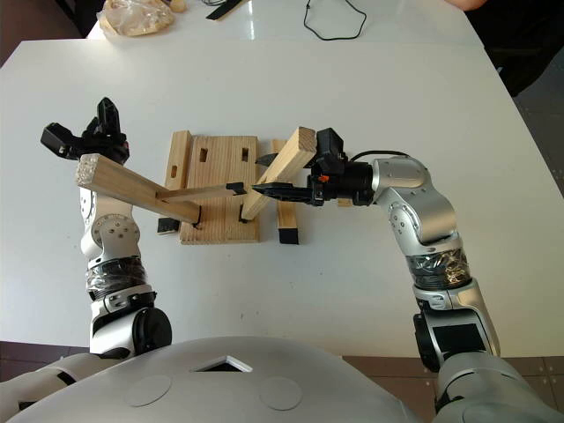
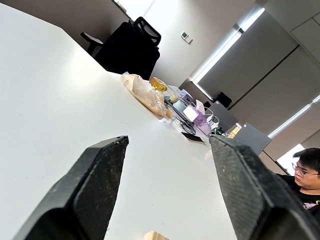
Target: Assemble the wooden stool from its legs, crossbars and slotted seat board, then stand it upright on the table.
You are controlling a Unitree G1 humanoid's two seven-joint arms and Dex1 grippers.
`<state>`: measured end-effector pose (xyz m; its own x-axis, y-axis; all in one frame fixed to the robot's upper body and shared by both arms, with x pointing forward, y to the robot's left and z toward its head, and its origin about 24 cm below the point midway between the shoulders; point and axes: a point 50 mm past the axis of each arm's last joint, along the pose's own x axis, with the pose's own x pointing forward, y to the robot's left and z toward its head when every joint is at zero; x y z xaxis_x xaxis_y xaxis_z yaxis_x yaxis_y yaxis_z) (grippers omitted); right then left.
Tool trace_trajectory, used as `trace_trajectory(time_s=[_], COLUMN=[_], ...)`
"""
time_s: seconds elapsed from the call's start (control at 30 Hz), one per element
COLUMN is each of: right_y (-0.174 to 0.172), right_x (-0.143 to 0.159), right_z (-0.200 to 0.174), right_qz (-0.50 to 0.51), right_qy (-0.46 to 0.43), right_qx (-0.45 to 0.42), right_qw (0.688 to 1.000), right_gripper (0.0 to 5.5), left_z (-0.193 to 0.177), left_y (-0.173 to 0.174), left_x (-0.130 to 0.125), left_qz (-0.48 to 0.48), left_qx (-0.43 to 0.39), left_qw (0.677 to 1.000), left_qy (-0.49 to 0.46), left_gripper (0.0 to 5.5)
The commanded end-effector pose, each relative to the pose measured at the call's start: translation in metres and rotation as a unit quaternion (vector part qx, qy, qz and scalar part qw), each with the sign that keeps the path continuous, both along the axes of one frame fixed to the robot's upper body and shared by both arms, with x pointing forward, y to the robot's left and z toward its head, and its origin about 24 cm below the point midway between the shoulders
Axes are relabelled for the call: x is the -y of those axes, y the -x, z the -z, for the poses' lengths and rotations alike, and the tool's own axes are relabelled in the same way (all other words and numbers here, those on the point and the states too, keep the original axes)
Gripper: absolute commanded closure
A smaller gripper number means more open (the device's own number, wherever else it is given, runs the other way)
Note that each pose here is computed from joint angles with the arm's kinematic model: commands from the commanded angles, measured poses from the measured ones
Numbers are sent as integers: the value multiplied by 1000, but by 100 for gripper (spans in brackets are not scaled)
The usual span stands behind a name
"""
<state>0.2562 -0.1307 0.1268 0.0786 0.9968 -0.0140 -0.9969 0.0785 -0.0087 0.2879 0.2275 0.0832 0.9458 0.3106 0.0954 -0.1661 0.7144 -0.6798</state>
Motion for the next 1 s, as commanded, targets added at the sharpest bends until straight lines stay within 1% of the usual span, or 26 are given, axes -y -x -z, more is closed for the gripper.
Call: trace_trajectory(time_s=[0.03,0.2,0.3,0.57,0.73,0.83,0.9,1.0], right_y=[-9,-15,-23,-42,-41,-42,-43,-41], right_x=[3,2,1,1,2,1,1,1], right_z=[8,3,4,-5,11,13,15,19], right_qz=[13,-7,2,15,13,17,19,20], right_qy=[59,72,96,123,148,151,157,161], right_qx=[-7,-14,-9,-3,-20,-21,-21,-24], right_qw=[998,997,995,992,989,988,987,986], right_gripper=[347,347,347,347,347,347,347,347], left_z=[0,0,-2,-4,-9,-34,-70,-136], left_y=[2,4,6,7,7,8,10,17], left_x=[2,7,10,16,21,12,5,-1], left_qz=[-1,6,10,20,24,6,-11,-16], left_qx=[-1,6,12,21,27,58,108,207], left_qw=[1000,1000,1000,1000,999,996,989,971], left_qy=[2,-3,-2,-11,-24,-61,-101,-121], left_gripper=[248,248,248,248,248,248,248,248])
